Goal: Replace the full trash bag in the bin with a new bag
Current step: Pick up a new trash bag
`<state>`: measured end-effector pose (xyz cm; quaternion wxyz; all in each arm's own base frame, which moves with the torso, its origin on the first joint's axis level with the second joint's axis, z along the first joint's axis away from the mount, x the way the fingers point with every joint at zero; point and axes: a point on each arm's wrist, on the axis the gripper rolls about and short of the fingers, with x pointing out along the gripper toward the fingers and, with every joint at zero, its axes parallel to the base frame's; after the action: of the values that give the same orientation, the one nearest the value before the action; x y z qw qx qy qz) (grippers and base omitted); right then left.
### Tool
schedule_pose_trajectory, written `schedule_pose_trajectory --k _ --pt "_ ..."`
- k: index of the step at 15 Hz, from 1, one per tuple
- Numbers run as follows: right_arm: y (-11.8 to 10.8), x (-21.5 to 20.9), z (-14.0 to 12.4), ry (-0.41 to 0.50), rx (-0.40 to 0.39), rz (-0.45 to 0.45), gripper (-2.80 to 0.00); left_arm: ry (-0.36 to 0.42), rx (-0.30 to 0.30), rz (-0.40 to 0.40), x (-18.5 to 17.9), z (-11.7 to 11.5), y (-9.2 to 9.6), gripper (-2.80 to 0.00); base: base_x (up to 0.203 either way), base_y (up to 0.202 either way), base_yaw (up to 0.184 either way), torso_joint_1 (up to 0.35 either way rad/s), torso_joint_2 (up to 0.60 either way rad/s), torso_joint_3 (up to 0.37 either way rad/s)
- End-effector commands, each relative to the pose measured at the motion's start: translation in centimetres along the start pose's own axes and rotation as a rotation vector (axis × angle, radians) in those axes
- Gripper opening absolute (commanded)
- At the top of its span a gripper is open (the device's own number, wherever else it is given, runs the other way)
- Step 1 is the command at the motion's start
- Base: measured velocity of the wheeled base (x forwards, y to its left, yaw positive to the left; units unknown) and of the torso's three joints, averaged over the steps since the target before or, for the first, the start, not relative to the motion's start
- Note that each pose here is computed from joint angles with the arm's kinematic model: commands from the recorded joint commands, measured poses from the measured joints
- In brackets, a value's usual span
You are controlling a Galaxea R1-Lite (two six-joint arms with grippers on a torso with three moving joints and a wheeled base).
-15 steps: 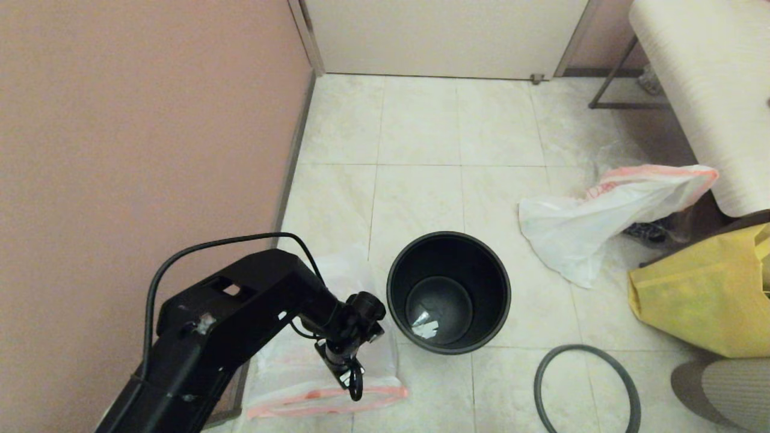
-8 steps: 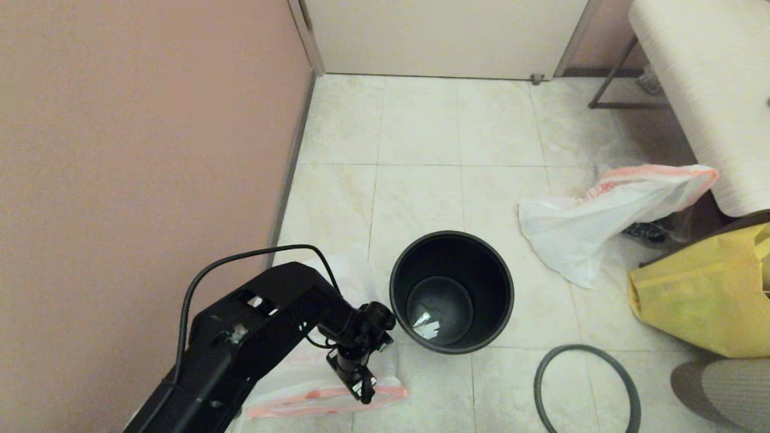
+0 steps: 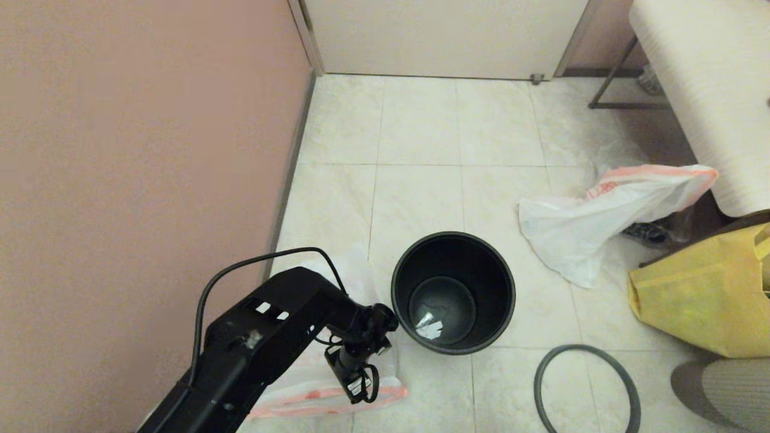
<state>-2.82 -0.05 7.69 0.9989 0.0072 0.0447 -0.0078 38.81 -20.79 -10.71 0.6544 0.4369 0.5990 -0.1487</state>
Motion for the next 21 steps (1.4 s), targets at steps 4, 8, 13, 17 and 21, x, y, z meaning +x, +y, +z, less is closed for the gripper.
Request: schedule_pose_trajectory --k 4,8,13,17,21 --pt "0.0 0.0 0.0 0.002 0.000 0.001 -2.80 -0.032 -0.016 0.017 3.3 0.7 -1.2 0.00 0.000 0.000 0.000 0.000 0.00 0.000" --pt "0.0 0.0 0.0 0.002 0.000 0.001 -2.80 -0.084 -0.064 0.094 3.8 1.3 -1.1 0.00 0.000 0.000 0.000 0.000 0.00 0.000" --pt "0.0 0.0 0.0 0.002 0.000 0.000 -2.80 -0.071 -0.074 0.092 4.0 0.8 -1.3 -2.80 0.000 0.000 0.000 0.000 0.00 0.000" --pt "0.0 0.0 0.0 0.002 0.000 0.000 -2.80 -0.034 -0.092 0.188 3.9 0.7 -1.0 -2.80 0.000 0.000 0.000 0.000 0.00 0.000" --pt "0.0 0.0 0.0 0.002 0.000 0.000 -2.80 0.009 -0.201 0.357 1.4 0.2 -0.3 -2.80 0.000 0.000 0.000 0.000 0.00 0.000"
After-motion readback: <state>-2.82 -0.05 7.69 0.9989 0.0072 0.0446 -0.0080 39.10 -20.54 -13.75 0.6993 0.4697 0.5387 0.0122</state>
